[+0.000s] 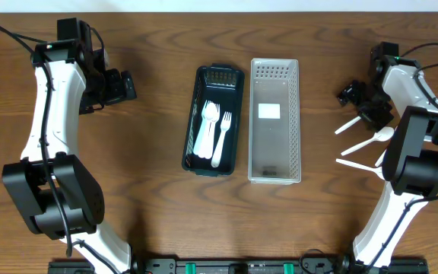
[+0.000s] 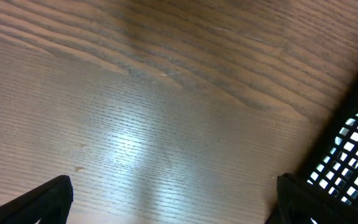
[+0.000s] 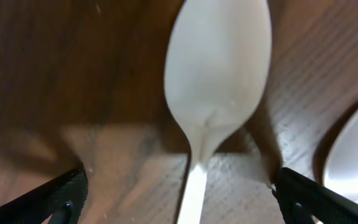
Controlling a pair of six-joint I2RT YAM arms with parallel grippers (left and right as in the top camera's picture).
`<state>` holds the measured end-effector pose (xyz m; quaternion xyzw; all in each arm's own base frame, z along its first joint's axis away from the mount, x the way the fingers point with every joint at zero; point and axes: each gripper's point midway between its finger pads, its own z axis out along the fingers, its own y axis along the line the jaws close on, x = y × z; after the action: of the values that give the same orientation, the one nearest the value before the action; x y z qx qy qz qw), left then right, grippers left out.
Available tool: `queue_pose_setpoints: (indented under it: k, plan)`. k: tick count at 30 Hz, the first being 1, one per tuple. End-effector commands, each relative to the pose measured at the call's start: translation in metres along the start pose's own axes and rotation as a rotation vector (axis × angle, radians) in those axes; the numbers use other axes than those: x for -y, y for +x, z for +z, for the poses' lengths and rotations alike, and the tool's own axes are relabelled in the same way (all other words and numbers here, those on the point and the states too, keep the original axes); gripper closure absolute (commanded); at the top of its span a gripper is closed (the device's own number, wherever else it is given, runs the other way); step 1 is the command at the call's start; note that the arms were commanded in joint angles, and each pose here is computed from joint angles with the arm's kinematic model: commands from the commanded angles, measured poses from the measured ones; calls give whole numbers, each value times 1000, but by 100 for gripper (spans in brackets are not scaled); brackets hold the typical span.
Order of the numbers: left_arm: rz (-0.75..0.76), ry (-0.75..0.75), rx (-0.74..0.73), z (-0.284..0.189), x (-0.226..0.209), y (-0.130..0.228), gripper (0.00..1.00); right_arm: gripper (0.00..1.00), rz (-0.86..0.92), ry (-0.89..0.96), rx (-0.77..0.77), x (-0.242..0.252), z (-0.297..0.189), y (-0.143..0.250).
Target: Pack container
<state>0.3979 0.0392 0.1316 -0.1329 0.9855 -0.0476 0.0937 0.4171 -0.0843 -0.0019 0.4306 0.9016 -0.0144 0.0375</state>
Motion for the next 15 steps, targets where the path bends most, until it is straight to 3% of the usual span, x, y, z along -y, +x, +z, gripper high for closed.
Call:
queue_pose_setpoints:
  k: [1,8,12,15]
  plan:
    - [17,2,-14,3,0,2,2,3,16,-7,14,-2,3,-8]
    - [16,1,-17,3,0,3,2,9,17,-16,26,-5,6,-11]
    - [16,1,-17,3,0,3,2,20,17,-11,20,-3,9,-9]
    - [16,1,-17,3,0,3,2,22,16,-1,7,1,13,-4]
